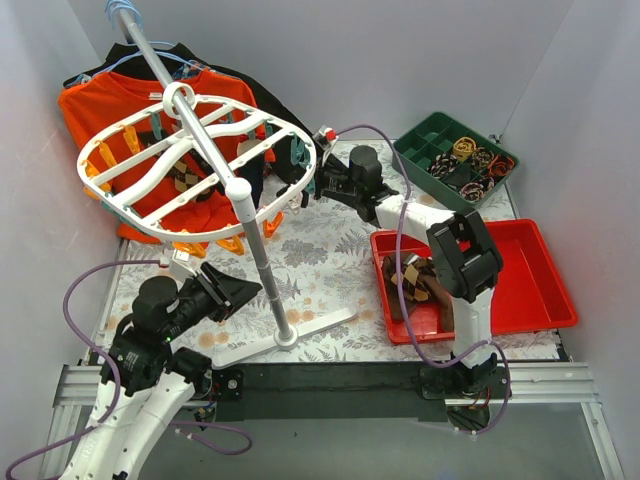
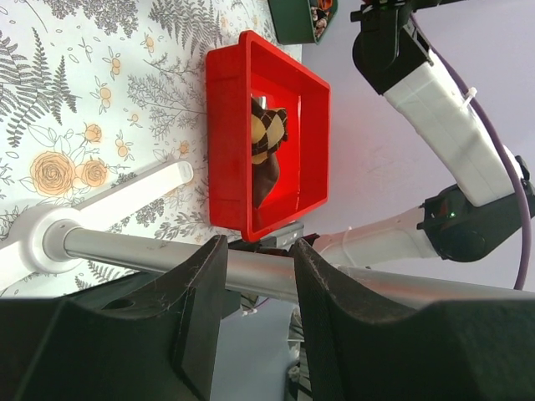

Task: Remove the socks clipped to the hanger

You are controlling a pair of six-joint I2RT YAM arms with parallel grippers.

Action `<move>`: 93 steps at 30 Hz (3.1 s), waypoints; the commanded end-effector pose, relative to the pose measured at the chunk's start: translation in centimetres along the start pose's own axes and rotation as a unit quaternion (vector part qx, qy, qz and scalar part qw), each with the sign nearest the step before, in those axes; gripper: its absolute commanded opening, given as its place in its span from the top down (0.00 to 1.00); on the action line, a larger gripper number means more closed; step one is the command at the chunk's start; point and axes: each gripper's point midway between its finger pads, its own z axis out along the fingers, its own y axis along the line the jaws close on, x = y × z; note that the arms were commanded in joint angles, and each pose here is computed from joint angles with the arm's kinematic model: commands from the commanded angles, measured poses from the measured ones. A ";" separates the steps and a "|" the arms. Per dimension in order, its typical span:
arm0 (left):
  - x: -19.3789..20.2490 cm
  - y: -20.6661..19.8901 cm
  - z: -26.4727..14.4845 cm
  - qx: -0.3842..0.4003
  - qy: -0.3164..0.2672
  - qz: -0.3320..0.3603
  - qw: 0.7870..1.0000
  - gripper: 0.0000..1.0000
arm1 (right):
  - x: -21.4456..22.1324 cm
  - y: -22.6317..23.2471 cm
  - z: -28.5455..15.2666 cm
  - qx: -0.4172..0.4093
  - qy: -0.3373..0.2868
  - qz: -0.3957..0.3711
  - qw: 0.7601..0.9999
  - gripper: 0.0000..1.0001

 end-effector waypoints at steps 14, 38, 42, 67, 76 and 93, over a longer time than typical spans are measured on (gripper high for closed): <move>1.0 0.8 -0.5 -0.001 0.017 0.025 1.000 0.64 | -4.2 -2.3 7.5 -0.076 -0.046 -0.103 0.991 0.02; 1.1 0.8 -0.9 -0.001 0.016 0.024 1.000 0.64 | -3.1 5.4 3.6 -0.065 -0.021 -0.053 0.996 0.99; 1.6 0.7 -0.7 0.010 0.034 0.026 0.999 0.64 | -2.8 7.1 1.1 -0.052 -0.016 -0.033 0.998 0.99; 2.7 -3.3 1.1 0.118 0.100 0.074 0.985 0.57 | 2.6 17.0 -7.7 0.036 0.066 0.069 0.995 0.98; 2.1 -4.6 1.9 0.128 0.105 0.108 0.980 0.56 | 3.2 20.3 -9.6 0.016 0.067 0.087 0.994 0.97; 3.1 -7.4 1.3 0.211 0.146 0.139 0.956 0.55 | 2.6 24.3 -10.1 -0.032 0.066 0.091 0.993 0.97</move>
